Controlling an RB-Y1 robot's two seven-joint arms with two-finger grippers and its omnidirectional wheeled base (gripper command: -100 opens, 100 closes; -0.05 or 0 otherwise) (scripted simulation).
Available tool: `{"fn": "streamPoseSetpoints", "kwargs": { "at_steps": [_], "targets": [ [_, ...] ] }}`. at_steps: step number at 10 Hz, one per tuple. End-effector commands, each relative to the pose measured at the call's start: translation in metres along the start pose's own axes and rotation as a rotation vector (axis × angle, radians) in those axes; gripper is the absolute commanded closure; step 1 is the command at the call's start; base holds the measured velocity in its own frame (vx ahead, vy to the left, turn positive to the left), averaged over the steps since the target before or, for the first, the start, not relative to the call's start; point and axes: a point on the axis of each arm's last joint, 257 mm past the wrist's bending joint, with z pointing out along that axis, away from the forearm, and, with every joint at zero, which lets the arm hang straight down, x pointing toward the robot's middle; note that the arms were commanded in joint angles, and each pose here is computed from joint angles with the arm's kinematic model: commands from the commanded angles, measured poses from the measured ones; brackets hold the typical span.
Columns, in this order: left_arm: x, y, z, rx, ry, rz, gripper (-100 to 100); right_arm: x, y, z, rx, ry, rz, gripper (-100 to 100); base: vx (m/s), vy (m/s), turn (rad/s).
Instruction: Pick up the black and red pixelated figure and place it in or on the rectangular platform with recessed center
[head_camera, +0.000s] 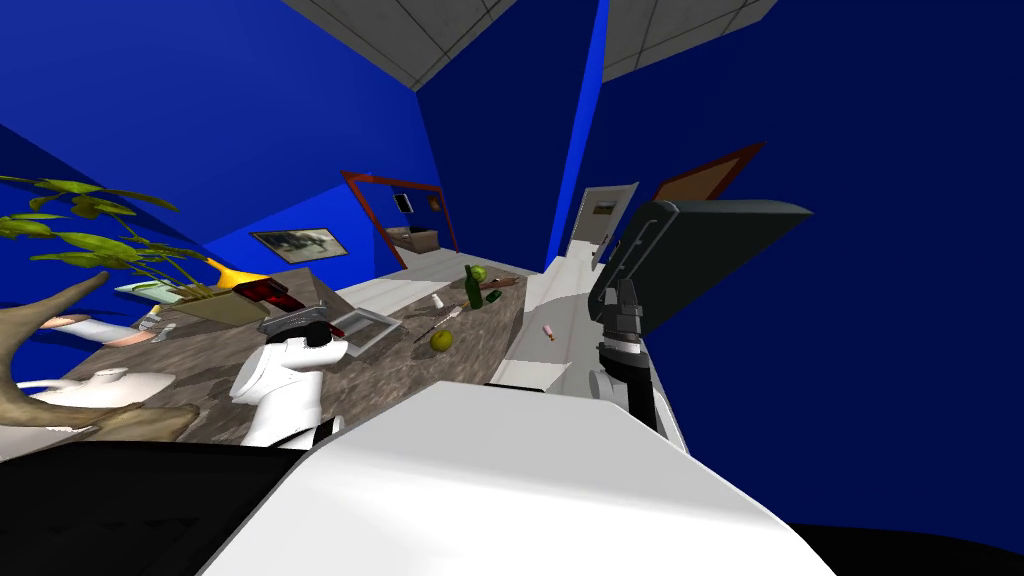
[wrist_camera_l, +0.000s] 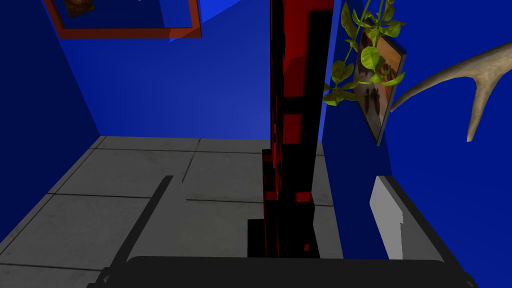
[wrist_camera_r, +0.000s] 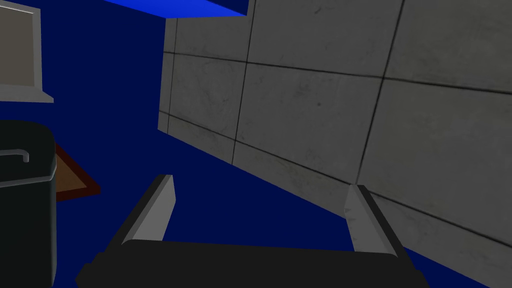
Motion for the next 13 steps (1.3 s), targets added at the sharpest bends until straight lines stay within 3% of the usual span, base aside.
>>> {"fn": "streamPoseSetpoints", "kwargs": {
  "at_steps": [1,2,3,4,12,13],
  "targets": [
    [0.000,0.000,0.000,0.000,0.000,0.000,-100,0.000,0.000,0.000,0.000,0.000,0.000,0,0.000,0.000,0.000],
    [0.000,0.000,0.000,0.000,0.000,0.000,-100,0.000,0.000,0.000,0.000,0.000,0.000,0,0.000,0.000,0.000],
    [0.000,0.000,0.000,0.000,0.000,0.000,0,0.000,0.000,0.000,0.000,0.000,0.000,0,0.000,0.000,0.000],
    [-0.012,0.001,0.008,-0.010,-0.003,-0.001,-100,0.000,0.000,0.000,0.000,0.000,0.000,0,-0.039,-0.011,-0.080],
    [-0.061,0.007,0.035,-0.054,-0.011,-0.004,-100,0.000,0.000,0.000,0.000,0.000,0.000,0,-0.066,-0.017,-0.056],
    [-0.057,0.007,0.033,-0.048,-0.011,-0.004,-100,0.000,0.000,0.000,0.000,0.000,0.000,0,-0.025,-0.007,-0.010]
  ]
}}
